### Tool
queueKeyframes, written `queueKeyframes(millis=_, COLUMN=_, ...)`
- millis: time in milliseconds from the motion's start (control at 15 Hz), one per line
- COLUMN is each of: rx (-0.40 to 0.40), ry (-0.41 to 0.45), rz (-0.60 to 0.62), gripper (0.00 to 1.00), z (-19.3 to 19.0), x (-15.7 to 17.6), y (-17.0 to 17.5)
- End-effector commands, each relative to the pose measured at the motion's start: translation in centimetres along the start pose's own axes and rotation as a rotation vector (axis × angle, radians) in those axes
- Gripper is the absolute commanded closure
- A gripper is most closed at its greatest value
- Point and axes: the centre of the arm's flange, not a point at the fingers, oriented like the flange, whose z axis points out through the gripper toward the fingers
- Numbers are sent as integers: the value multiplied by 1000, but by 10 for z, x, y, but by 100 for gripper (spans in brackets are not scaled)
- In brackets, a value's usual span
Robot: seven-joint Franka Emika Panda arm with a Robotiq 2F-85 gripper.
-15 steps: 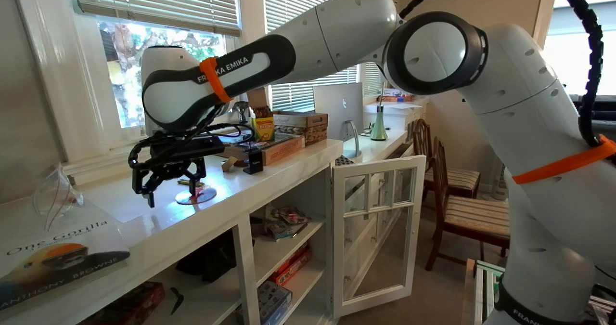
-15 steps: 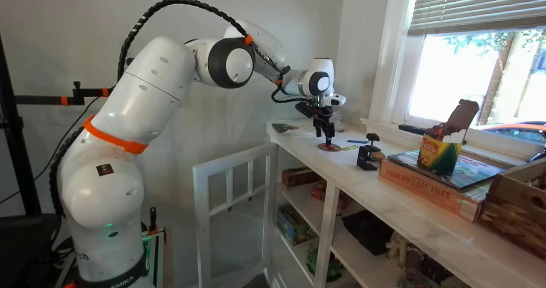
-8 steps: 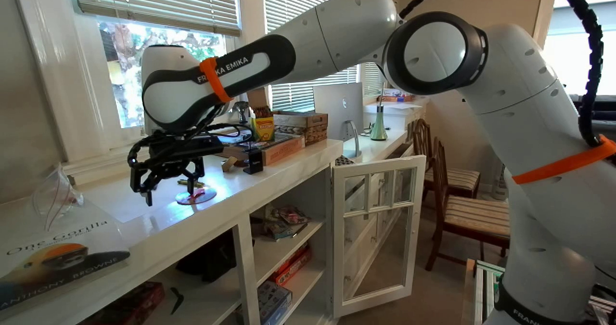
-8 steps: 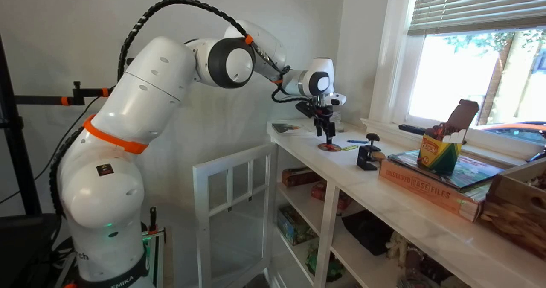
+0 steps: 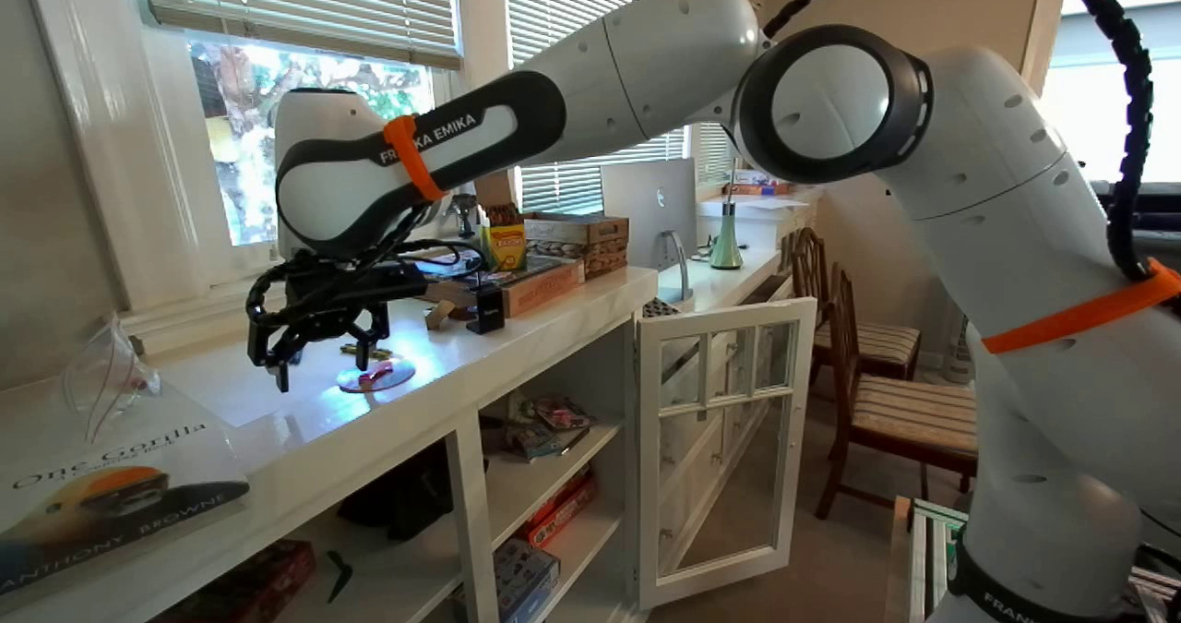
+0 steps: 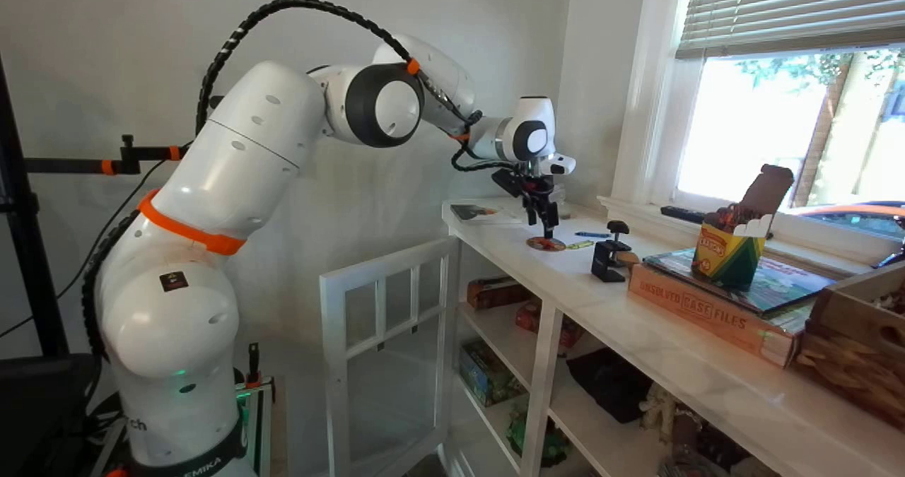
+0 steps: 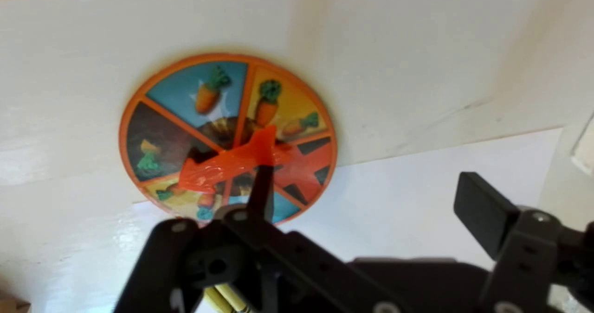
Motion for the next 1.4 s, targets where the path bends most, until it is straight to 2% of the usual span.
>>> queueKeyframes(millis=0, rx=23, ry=20, rz=1, gripper=0, z=6, x=-6, y=2)
queueKeyframes(millis=1333, rx=1, ry=-14, rz=-23, gripper=0, z=3, x=-11, y=-2)
